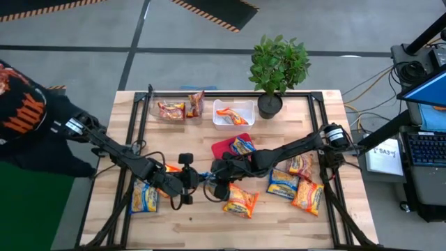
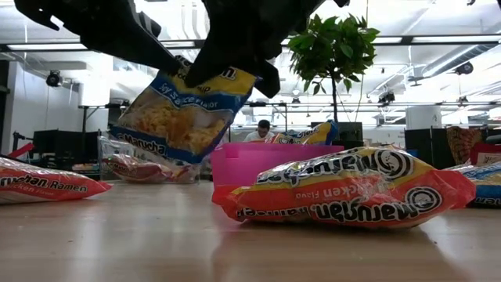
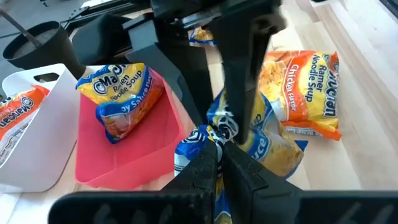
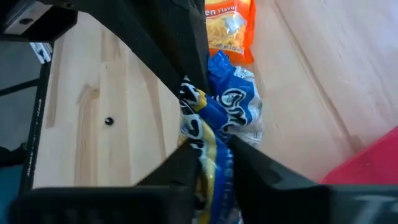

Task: Sort Maruchan noodles
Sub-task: Put the blue noodle pack into the red bin

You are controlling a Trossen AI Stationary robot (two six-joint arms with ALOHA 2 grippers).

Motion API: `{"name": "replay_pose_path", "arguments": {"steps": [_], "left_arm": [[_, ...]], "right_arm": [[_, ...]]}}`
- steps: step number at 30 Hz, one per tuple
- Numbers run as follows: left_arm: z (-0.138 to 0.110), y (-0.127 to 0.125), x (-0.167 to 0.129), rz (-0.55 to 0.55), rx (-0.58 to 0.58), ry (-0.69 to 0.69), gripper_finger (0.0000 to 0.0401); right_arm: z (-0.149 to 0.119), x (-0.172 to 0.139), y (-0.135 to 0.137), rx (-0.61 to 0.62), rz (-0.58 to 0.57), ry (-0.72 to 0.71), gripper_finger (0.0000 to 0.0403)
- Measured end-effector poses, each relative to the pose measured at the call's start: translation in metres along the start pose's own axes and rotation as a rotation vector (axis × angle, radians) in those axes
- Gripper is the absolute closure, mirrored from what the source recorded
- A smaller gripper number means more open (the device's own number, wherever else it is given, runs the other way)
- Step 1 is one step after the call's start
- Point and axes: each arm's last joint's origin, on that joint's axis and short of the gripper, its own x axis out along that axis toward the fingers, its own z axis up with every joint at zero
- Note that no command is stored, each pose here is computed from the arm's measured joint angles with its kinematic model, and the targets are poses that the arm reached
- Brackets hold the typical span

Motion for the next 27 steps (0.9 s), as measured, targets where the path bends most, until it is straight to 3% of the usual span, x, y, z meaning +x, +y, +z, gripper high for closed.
{"name": "replay_pose_path", "arguments": {"steps": [3, 9, 17, 21, 27], "left_arm": [[0.001, 0.0, 0.0, -0.001, -0.004, -0.005, 0.0395], [0.007, 0.003, -0.006, -0.007, 0.044, -0.021, 0.0337], [0.017, 0.022, -0.038, -0.011, 0.189, -0.064, 0.0245], [0.023, 0.037, -0.055, 0.072, 0.209, -0.113, 0.0225], [0.027, 0.051, -0.07, 0.223, 0.191, -0.146, 0.0227]], "right_arm": [[0.001, -0.001, 0.0, -0.001, 0.001, -0.002, 0.0382], [0.004, -0.01, 0.003, 0.007, 0.039, 0.026, 0.0393], [0.026, -0.042, 0.009, 0.066, -0.024, 0.134, 0.0394], [0.043, -0.062, 0.004, 0.141, -0.106, 0.182, 0.0394], [0.069, -0.099, -0.009, 0.178, -0.263, 0.205, 0.0394]]}}
